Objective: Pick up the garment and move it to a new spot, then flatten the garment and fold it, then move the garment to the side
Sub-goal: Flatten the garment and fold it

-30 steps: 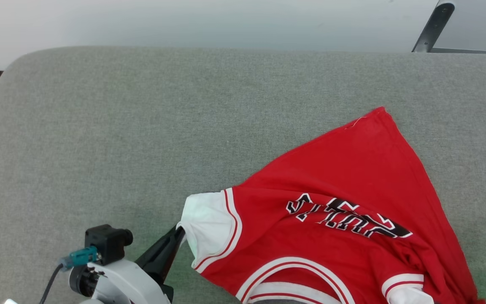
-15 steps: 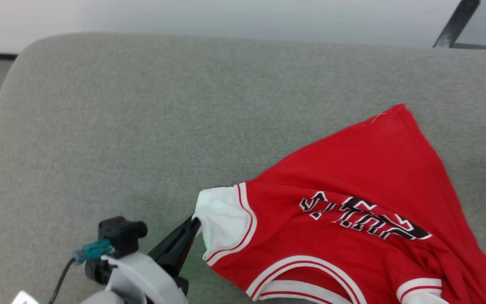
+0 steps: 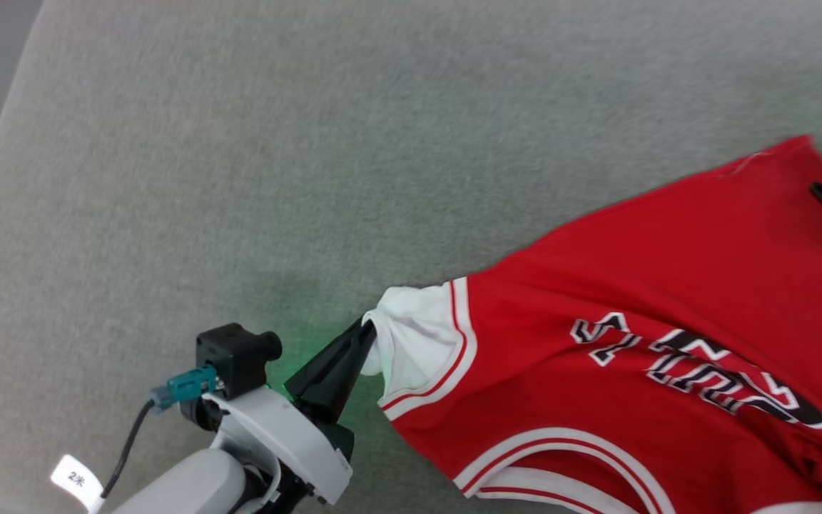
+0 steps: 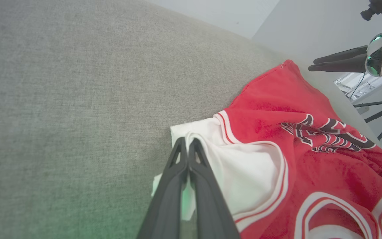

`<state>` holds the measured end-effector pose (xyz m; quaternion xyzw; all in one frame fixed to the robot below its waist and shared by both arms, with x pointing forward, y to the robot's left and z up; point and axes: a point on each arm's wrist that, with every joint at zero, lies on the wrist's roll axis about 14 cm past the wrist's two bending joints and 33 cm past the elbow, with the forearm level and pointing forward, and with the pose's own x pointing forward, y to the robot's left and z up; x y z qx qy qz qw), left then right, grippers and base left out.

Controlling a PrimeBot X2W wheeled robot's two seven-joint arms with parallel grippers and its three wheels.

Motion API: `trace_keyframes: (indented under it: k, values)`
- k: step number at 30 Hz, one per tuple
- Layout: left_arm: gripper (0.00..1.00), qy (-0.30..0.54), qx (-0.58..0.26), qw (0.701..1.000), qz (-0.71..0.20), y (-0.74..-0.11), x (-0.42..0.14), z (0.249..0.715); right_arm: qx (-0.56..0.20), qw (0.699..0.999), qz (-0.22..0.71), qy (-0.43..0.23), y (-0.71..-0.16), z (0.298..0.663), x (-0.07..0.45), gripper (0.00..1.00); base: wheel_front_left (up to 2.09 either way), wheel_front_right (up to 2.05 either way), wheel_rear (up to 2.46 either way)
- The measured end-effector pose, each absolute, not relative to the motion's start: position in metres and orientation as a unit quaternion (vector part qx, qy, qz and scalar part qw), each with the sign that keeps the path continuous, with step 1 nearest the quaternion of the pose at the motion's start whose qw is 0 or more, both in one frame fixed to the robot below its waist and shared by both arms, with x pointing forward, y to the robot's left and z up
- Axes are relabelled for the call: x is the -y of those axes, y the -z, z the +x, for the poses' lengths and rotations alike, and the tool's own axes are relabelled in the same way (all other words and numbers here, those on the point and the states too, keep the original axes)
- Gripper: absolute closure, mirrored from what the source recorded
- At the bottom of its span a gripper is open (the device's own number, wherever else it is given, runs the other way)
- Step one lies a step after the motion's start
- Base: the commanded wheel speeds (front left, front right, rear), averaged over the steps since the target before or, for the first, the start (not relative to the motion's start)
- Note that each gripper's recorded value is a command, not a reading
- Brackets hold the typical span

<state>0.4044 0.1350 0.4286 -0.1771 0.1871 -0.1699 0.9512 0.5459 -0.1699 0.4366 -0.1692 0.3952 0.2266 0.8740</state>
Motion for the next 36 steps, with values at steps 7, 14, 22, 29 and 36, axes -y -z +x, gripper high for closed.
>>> trace_keyframes:
  k: [7,14,22,29,36]
  values:
    - [1.0,0.146,-0.203,0.951,-0.18,-0.41,-0.148,0.404,-0.428,0.85,-0.178,-0.25,-0.389,0.56,0.155,0.0,0.0,0.0,0.0]
    - [1.0,0.135,-0.206,0.953,-0.176,-0.406,-0.155,0.404,-0.441,0.841,-0.165,-0.267,-0.38,0.561,0.146,1.0,0.0,0.0,0.0]
    - [1.0,0.146,-0.177,0.956,-0.182,-0.427,-0.154,0.408,-0.406,0.871,-0.111,-0.255,-0.398,0.561,0.146,1.0,0.0,0.0,0.0]
    - [1.0,0.179,-0.136,0.964,-0.138,-0.462,-0.161,0.442,-0.313,0.928,-0.041,-0.2,-0.442,0.586,0.166,1.0,0.0,0.0,0.0]
    - [1.0,0.212,-0.053,0.969,-0.116,-0.534,-0.158,0.521,-0.204,0.971,0.027,-0.124,-0.503,0.621,0.2,1.0,0.0,0.0,0.0]
